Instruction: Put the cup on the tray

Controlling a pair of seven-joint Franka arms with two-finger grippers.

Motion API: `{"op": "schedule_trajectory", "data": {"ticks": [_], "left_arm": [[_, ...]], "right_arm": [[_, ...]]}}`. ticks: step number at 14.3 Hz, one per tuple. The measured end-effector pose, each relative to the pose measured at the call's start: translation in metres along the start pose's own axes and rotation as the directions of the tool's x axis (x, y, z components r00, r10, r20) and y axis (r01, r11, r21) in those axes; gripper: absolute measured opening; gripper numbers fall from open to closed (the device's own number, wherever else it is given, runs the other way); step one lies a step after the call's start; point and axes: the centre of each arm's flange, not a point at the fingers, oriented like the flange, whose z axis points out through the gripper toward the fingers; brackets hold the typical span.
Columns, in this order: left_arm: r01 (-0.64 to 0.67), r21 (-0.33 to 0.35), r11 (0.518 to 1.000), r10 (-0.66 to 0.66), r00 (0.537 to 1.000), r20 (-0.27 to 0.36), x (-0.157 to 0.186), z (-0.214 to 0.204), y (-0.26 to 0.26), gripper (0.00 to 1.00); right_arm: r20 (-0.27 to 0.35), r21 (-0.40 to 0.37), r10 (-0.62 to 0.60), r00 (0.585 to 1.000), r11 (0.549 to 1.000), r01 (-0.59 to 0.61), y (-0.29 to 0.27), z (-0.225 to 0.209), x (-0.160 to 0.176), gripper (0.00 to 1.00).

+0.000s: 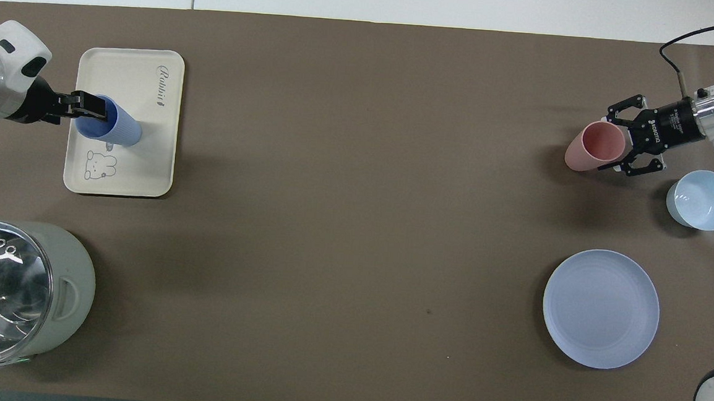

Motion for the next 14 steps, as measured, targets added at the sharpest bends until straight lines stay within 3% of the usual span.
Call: {"op": "schedule_trajectory", "data": {"ticks": [3,7,9,10,14], "left_arm": [[-0.089,-0.005,0.996,0.089,0.994,0.07,-0.015,-0.06,0.03,1.0],[-0.153,-0.007,0.988,0.153,0.985,0.086,-0.045,-0.127,0.068,1.0],[-0.171,-0.007,0.985,0.17,0.981,0.094,-0.054,-0.15,0.078,1.0],[-0.172,-0.005,0.985,0.172,0.981,0.086,-0.056,-0.158,0.079,1.0],[-0.177,0.003,0.984,0.176,0.982,0.068,-0.065,-0.18,0.058,1.0]], "right_arm": [[0.001,0.006,-0.05,0.999,0.999,0.05,0.002,-0.003,0.003,0.78],[0.003,0.007,-0.07,0.998,0.998,0.069,0.002,-0.003,0.003,0.78],[0.003,0.009,-0.072,0.997,0.997,0.072,0.001,-0.003,0.002,0.97],[0.003,0.013,-0.073,0.997,0.997,0.073,0.001,-0.006,0.002,1.0],[0.0,0.039,-0.084,0.996,0.996,0.084,0.005,-0.027,-0.005,1.0]]}}
